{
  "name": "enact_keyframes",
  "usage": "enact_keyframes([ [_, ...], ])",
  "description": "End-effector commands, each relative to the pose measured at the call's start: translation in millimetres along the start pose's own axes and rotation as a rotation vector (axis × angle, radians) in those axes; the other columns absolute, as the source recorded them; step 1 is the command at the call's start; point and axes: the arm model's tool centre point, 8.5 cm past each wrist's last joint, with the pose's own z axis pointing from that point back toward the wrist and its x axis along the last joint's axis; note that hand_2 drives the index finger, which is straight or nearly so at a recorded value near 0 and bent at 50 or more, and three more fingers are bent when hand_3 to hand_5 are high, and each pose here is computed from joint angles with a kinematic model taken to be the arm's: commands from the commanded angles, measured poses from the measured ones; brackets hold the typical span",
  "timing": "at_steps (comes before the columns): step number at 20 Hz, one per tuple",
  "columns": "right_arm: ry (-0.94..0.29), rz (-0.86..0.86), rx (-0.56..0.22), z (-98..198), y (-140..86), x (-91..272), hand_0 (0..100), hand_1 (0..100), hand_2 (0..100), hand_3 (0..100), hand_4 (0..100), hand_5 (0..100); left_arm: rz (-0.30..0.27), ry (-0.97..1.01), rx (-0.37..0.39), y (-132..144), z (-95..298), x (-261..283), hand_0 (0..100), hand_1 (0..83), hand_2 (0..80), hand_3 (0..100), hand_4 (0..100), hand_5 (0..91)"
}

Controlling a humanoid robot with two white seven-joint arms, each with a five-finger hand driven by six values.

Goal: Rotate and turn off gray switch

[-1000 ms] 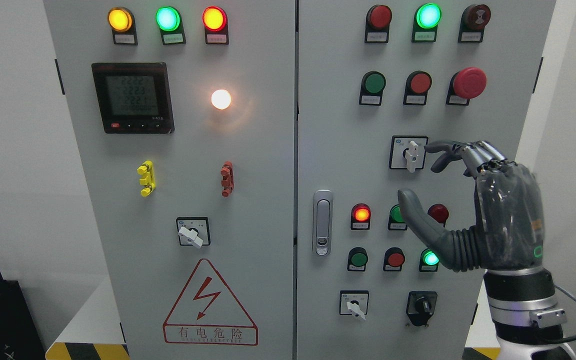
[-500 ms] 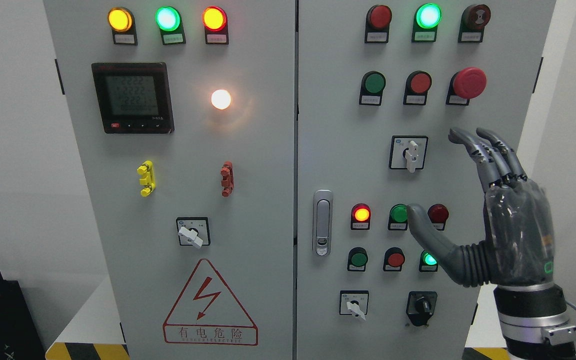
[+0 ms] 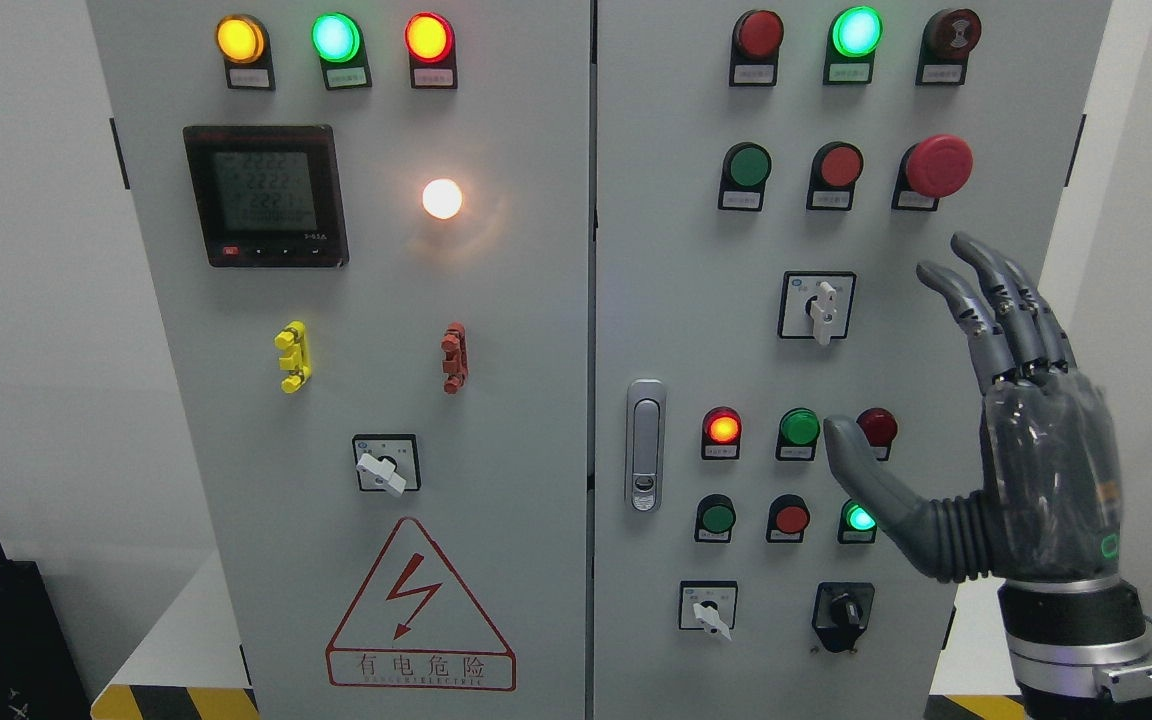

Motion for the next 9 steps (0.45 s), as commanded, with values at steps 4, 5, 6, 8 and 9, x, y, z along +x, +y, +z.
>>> enact_keyframes([
  [4,0.01,0.002,-0.007,3.3,-1.6,-1.7,21,31,13,13,2,0,-0.003,0.014,0.0,0.2,0.6,-4.8,12,38.9,0.0,0,0,0.0],
  [5,0.01,0.002,-0.007,3.3,-1.6,-1.7,21,31,13,13,2,0,-0.003,0.016,0.0,0.2,0.7,-5.3,12,38.9,0.0,0,0,0.0],
  [6,0.01,0.002,-0.007,3.3,-1.6,-1.7,20,31,13,14,2,0,-0.003,0.016,-0.002,0.1,0.7,-5.3,12,38.9,0.0,0,0,0.0],
  [8,0.01,0.002,-0.008,3.3,-1.7,-1.7,20,31,13,14,3,0,-0.003,0.014,0.0,0.2,0.6,-4.8,12,38.9,0.0,0,0,0.0],
  [9,0.012,0.002,-0.006,4.2,-1.2,-2.0,20,31,13,14,3,0,-0.003,0.014,-0.002,0.1,0.6,-4.8,12,38.9,0.0,0,0,0.0],
])
